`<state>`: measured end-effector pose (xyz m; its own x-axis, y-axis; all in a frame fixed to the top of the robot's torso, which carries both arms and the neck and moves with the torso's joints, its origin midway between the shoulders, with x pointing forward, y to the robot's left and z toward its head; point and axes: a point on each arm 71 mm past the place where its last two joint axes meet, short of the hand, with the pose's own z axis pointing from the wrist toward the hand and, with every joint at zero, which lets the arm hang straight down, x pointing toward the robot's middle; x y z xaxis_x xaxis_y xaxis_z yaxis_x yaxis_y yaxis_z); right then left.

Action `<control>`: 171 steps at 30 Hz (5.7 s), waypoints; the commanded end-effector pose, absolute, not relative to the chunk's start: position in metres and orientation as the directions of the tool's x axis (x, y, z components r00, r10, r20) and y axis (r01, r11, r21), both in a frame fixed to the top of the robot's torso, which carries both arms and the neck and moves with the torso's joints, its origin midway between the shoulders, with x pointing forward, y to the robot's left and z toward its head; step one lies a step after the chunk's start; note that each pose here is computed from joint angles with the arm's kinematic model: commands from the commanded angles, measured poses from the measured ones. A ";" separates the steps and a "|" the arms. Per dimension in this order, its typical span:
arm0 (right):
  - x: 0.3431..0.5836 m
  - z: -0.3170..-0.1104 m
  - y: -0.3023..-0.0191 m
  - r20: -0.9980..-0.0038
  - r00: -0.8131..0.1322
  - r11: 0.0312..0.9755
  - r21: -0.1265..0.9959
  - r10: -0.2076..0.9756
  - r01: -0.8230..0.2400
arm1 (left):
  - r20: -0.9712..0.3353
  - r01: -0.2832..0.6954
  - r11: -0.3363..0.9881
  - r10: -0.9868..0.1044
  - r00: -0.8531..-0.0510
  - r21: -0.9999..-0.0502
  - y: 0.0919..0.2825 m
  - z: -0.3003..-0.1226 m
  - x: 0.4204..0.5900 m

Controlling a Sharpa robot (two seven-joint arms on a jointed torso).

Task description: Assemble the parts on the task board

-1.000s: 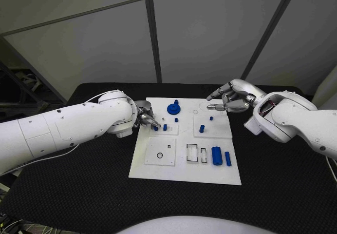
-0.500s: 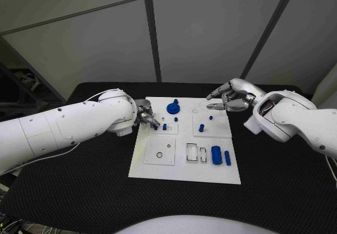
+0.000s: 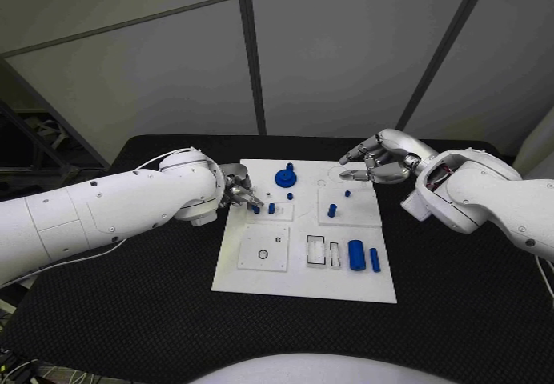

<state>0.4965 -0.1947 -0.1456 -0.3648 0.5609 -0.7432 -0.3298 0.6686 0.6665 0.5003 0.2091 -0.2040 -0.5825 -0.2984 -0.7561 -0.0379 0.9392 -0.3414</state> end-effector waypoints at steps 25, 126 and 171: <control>0.497 -0.145 -0.194 -0.742 -0.370 0.662 0.668 0.559 -0.340 | -0.782 -0.007 0.946 -0.272 -0.561 -0.324 0.207 -0.205 0.501; 0.496 -0.145 -0.193 -0.743 -0.379 0.664 0.666 0.551 -0.339 | -0.741 -0.072 0.966 -0.239 -0.628 -0.250 0.215 -0.225 0.511; 0.497 -0.145 -0.194 -0.743 -0.380 0.666 0.666 0.551 -0.337 | -0.718 -0.122 0.950 -0.299 -0.629 -0.289 0.219 -0.226 0.512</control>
<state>0.4967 -0.1943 -0.1466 -0.3758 0.5535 -0.7432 -0.3302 0.6694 0.6655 0.5141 0.2140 -0.2204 -0.6168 -0.3043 -0.7259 -0.0924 0.9438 -0.3172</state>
